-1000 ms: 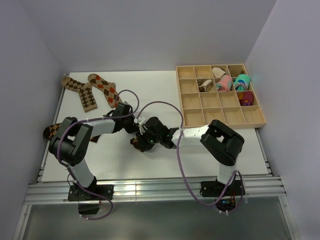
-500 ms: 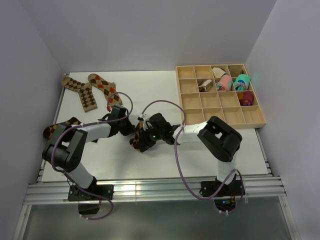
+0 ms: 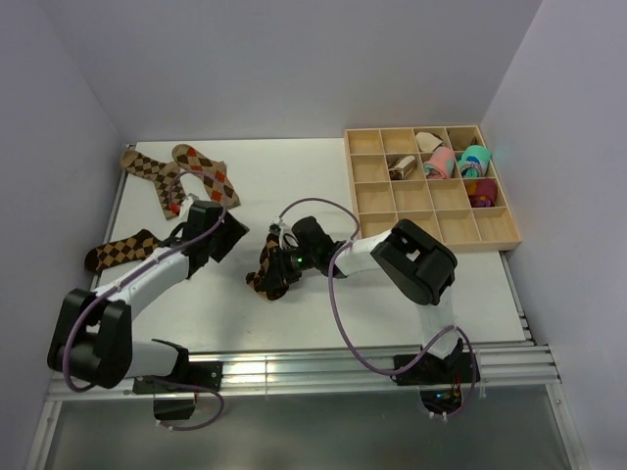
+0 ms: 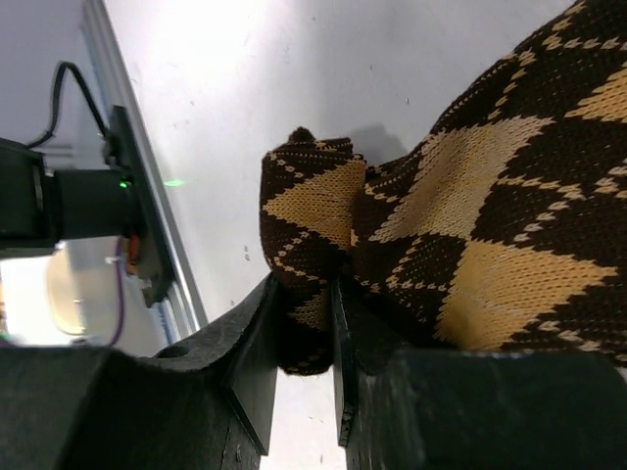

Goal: Roll the socks
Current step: Roll the sock at the center of the board.

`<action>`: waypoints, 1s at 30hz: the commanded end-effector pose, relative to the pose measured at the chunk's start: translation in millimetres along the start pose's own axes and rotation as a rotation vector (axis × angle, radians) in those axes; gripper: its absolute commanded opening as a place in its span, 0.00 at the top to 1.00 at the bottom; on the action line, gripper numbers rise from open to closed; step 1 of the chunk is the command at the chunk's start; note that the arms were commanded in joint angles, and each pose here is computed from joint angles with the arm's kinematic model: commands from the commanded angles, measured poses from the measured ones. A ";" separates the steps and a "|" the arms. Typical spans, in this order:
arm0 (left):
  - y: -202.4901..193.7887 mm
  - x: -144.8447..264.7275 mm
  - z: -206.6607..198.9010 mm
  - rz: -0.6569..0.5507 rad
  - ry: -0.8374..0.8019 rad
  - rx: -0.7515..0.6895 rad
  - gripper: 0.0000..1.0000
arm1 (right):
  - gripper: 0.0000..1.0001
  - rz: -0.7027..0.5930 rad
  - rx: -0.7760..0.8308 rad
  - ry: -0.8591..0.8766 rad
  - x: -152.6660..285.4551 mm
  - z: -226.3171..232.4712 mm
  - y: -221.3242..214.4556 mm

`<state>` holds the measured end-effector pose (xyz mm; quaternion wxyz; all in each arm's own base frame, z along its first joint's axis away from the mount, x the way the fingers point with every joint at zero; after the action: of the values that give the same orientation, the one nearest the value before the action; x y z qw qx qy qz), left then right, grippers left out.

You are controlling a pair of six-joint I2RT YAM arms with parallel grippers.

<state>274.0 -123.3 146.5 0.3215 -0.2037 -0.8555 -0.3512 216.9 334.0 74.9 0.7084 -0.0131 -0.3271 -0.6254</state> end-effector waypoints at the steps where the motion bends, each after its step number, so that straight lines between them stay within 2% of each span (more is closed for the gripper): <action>1: 1.1 16.2 11.5 -0.031 0.040 0.018 0.25 | 1.00 0.013 -0.077 -0.004 -3.2 -12.4 -6.6; 5: -19.4 37.3 25.9 0.037 -0.017 0.084 0.18 | 1.00 -0.010 -0.105 -0.003 -4.4 -16.4 -8.5; 11: -65.8 49.2 41.9 0.141 -0.052 0.138 0.17 | 1.00 -0.048 -0.110 0.017 -4.1 -17.7 -12.3; 16: -79.9 44.7 41.0 0.169 -0.074 0.156 0.20 | 1.00 -0.054 -0.091 0.012 -2.9 -19.2 -12.8; 26: -86.3 30.2 40.0 0.169 -0.011 0.176 0.26 | 1.00 -0.067 -0.009 -0.050 -1.9 -12.5 -10.5; 28: -88.0 27.7 41.0 0.174 0.005 0.170 0.29 | 1.00 -0.069 0.020 -0.065 -2.6 -9.3 -11.0; 30: -90.4 26.2 41.6 0.182 0.015 0.163 0.37 | 1.00 -0.070 0.045 -0.078 -2.8 -7.6 -12.1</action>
<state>183.5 -147.9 101.6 0.3636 -0.2618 -0.8587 -0.2488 213.1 334.2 69.7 0.6883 0.0056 -0.3182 -0.6519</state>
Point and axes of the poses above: each gripper's point midway between its finger pads, its own x axis back along the fingers, its own z axis along the line the jaws close on, y = z × x, the point moved 9 cm from there along x, back along the fingers, and after that the axes turned 5 degrees about -x, right-handed, at the moved point
